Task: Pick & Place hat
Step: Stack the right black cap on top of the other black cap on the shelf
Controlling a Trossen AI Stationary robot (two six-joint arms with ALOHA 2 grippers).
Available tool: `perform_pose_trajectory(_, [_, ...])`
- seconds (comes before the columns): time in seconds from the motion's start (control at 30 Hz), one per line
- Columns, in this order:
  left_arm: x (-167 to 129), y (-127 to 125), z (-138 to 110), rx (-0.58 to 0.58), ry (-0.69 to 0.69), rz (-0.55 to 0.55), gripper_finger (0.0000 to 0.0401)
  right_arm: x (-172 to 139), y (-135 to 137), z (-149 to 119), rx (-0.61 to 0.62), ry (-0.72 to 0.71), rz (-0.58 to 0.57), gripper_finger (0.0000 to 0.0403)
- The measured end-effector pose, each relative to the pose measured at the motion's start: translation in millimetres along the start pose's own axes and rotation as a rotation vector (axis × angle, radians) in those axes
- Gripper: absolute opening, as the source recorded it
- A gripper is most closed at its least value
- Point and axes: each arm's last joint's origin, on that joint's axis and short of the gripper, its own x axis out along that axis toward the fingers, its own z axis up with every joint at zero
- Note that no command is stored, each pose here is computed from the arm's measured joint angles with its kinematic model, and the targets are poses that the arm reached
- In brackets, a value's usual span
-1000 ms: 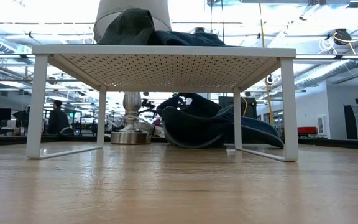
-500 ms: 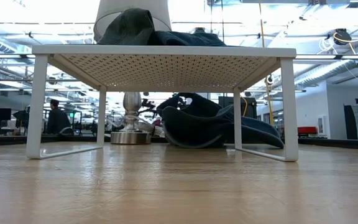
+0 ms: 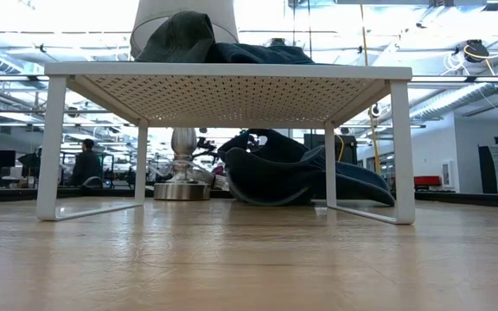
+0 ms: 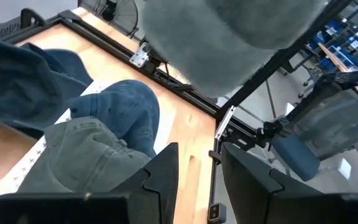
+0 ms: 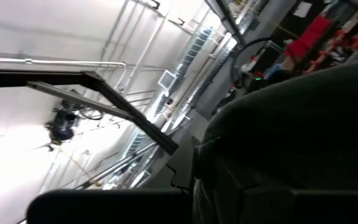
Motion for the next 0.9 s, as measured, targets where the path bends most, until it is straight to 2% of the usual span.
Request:
perform_pose_trajectory(0.4, [-12.3,1.9,0.4,0.029,-0.027,-0.020,0.0124,28.8,-54.1,-5.4,0.076,0.042,-0.074,0.0020])
perform_pose_trajectory(0.57, [-14.5,2.4,0.7,0.035,-0.031,-0.026,0.0124,42.9,-76.4,-11.9,0.122,0.045,-0.044,0.0020])
perform_pose_trajectory(0.9, [-21.5,4.3,1.6,0.039,-0.046,-0.040,0.0124,60.4,-121.1,-19.6,0.126,0.035,-0.075,0.0020])
